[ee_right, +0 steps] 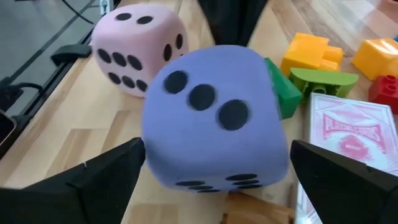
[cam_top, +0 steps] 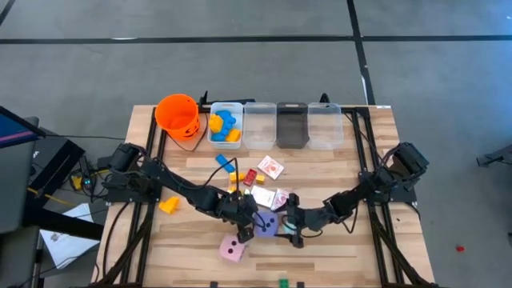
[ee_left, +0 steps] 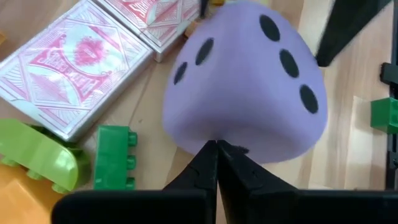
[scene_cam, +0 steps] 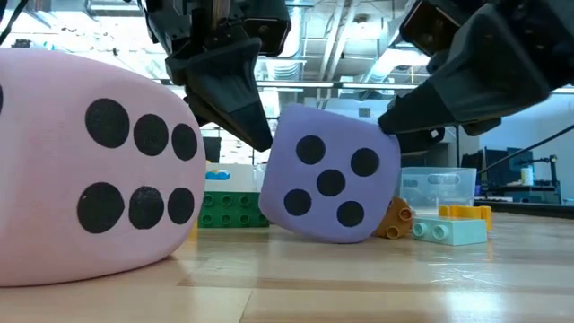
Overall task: Pick & Place Toys
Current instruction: Put the purple dice into the black bin
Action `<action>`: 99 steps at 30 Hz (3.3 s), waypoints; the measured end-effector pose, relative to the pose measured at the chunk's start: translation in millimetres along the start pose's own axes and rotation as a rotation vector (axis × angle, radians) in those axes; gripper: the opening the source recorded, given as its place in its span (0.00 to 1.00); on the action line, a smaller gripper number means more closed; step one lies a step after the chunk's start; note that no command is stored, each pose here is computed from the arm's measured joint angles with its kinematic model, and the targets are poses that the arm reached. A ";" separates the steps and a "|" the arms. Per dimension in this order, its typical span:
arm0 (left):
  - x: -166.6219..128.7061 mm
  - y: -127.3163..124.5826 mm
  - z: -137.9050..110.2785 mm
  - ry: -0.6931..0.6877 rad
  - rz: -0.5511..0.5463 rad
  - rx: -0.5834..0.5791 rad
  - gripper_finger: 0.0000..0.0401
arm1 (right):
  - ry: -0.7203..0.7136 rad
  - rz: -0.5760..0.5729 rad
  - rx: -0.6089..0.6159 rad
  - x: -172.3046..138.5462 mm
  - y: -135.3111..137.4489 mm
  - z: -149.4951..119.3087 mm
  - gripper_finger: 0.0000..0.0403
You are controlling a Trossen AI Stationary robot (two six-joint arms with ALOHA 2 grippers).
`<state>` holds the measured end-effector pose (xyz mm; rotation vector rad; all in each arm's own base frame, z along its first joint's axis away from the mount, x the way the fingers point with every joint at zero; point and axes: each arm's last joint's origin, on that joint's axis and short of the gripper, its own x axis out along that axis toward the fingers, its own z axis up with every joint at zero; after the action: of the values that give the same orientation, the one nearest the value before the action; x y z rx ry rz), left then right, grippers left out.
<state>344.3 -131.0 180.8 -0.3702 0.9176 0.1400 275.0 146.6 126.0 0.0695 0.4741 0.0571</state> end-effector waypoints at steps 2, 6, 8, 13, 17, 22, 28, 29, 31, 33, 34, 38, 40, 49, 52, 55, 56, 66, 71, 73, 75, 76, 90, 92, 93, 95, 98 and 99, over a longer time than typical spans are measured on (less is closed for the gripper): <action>0.1 0.6 0.5 -0.004 0.006 -0.001 0.00 | 0.000 0.005 -0.003 -0.4 2.0 0.3 0.99; 0.8 3.8 2.8 -0.006 0.012 -0.010 0.00 | -0.019 0.017 0.001 0.3 6.4 5.7 0.99; 1.2 5.4 4.1 -0.007 0.015 -0.015 0.00 | -0.027 0.025 -0.012 0.4 9.2 8.3 0.99; 1.8 8.5 6.4 -0.010 0.021 -0.023 0.00 | -0.034 0.040 -0.025 0.5 16.4 14.0 0.99; 2.0 9.4 7.1 -0.011 0.023 -0.026 0.00 | -0.020 0.042 -0.033 1.0 19.8 16.6 0.99; 2.0 9.4 7.1 -0.011 0.023 -0.026 0.00 | -0.017 0.033 -0.029 2.0 17.6 17.0 0.99; 2.0 9.6 5.8 0.012 0.013 -0.032 0.00 | -0.027 -0.005 -0.023 3.1 14.2 18.1 0.99; 2.0 9.5 5.6 0.018 0.007 -0.035 0.00 | -0.029 -0.019 -0.017 3.1 13.7 18.0 0.99; 1.9 8.9 4.4 0.034 -0.003 -0.047 0.00 | -0.020 -0.046 -0.008 3.7 11.2 17.1 0.99; 1.7 7.7 3.5 0.047 -0.019 -0.052 0.00 | -0.004 -0.079 0.009 4.4 8.2 15.4 0.99; 1.5 6.7 2.8 0.050 -0.024 -0.050 0.00 | 0.003 -0.097 0.022 4.8 6.2 14.7 0.99; 0.8 3.4 0.2 0.054 -0.030 -0.058 0.00 | 0.008 -0.124 0.070 6.6 0.6 15.0 0.99; 0.5 2.3 -0.8 0.056 -0.032 -0.059 0.00 | 0.007 -0.122 0.071 6.5 1.0 15.0 0.99; 0.2 0.5 -1.9 0.055 -0.036 -0.056 0.00 | 0.010 -0.114 0.061 5.7 3.0 14.4 0.99; 0.2 -0.1 -1.1 0.047 -0.042 -0.058 0.00 | 0.011 -0.115 0.060 5.7 2.9 14.3 0.99; 0.2 -1.5 0.7 0.028 -0.059 -0.062 0.00 | 0.014 -0.115 0.059 5.7 3.0 14.0 0.99; 0.2 -2.0 1.4 0.022 -0.064 -0.063 0.00 | 0.014 -0.115 0.059 5.7 3.0 14.0 0.99; 0.2 -2.8 3.9 -0.015 -0.061 -0.067 0.00 | 0.041 -0.124 0.045 5.5 2.1 11.2 0.99; 0.3 -2.5 3.4 -0.010 -0.057 -0.065 0.00 | 0.053 -0.133 0.045 18.6 1.5 -2.0 0.99; 0.3 -2.4 3.1 -0.008 -0.056 -0.064 0.00 | 0.068 -0.128 0.045 30.0 1.4 -9.0 0.99; 0.3 -2.3 3.0 -0.007 -0.054 -0.064 0.00 | 0.090 -0.130 0.034 42.1 2.1 -14.0 0.99; 0.3 -2.2 2.8 -0.005 -0.054 -0.064 0.00 | 0.098 -0.135 0.017 47.9 2.8 -14.5 0.99; -0.8 -4.7 1.0 0.002 -0.062 -0.037 0.00 | 0.239 -0.133 -0.111 60.6 15.4 9.9 0.94; -1.4 -5.3 1.5 -0.001 -0.066 -0.037 0.00 | 0.233 -0.127 -0.112 57.3 17.4 13.2 0.96; -1.4 -5.1 1.2 0.000 -0.062 -0.036 0.00 | 0.225 -0.123 -0.110 55.5 18.5 15.5 0.97; -0.9 -3.6 0.1 0.011 -0.050 -0.035 0.00 | 0.201 -0.114 -0.098 52.0 21.5 21.1 0.98; -0.5 -3.6 0.0 0.008 -0.049 -0.035 0.00 | 0.196 -0.114 -0.095 50.9 22.5 22.1 0.98; -0.5 -3.6 0.0 0.008 -0.048 -0.035 0.00 | 0.195 -0.115 -0.096 50.6 23.3 21.8 0.98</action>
<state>345.0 -134.3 182.1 -0.4252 0.9142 0.1103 329.0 172.3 124.3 -0.0578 0.6688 -0.0265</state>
